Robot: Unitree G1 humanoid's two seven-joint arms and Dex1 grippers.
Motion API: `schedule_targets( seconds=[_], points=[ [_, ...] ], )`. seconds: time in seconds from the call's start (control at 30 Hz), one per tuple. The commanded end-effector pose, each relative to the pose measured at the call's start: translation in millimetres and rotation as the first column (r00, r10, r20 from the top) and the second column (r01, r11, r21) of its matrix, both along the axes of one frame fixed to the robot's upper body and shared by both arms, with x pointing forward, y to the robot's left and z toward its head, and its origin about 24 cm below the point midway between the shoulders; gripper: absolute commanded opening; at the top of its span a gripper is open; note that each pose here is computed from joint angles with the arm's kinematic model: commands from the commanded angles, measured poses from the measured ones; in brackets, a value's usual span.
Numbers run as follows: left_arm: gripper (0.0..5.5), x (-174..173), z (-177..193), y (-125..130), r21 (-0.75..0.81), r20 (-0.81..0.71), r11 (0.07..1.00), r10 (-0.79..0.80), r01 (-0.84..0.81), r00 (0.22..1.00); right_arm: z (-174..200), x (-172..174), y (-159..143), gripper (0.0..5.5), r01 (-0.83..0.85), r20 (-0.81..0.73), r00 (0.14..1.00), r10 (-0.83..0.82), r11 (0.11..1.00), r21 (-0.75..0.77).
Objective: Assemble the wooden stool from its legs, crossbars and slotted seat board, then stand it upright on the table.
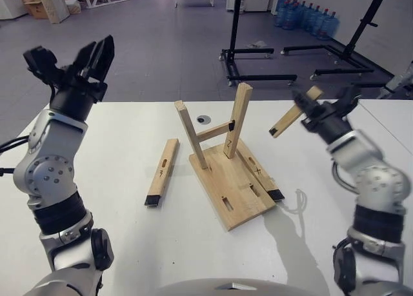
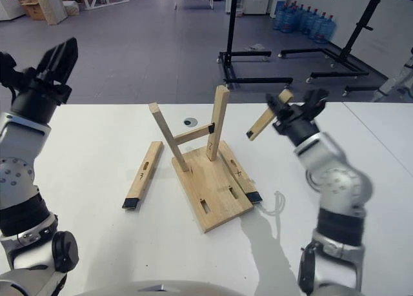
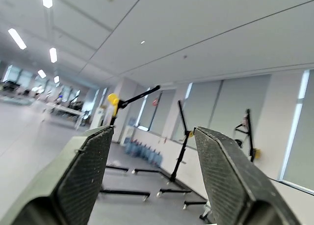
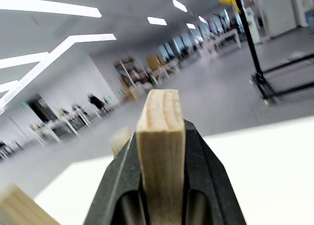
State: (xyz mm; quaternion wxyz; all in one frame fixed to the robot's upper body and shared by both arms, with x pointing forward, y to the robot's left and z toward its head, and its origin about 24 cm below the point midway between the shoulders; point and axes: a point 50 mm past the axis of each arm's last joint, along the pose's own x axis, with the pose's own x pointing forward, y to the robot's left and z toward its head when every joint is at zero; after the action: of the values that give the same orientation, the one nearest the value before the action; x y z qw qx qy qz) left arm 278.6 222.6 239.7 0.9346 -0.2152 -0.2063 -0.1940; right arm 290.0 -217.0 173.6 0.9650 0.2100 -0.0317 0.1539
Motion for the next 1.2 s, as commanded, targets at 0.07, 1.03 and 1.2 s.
schedule_targets(
  seconds=[0.07,1.03,1.2],
  points=[
    [3.01,3,-24,-7,0.072,-0.071,0.997,-0.009,0.014,0.997,-36,7,10,0.39,-0.014,-0.018,1.0,0.012,0.996,-0.092],
    [3.01,3,-43,-24,0.117,-0.101,0.992,-0.041,0.052,0.994,-90,20,24,0.39,-0.042,-0.126,0.992,0.024,0.989,-0.143],
    [3.01,2,-44,-25,0.125,-0.101,0.991,-0.041,0.054,0.994,-89,20,20,0.39,-0.032,-0.123,0.992,0.014,0.989,-0.146]
  ],
)
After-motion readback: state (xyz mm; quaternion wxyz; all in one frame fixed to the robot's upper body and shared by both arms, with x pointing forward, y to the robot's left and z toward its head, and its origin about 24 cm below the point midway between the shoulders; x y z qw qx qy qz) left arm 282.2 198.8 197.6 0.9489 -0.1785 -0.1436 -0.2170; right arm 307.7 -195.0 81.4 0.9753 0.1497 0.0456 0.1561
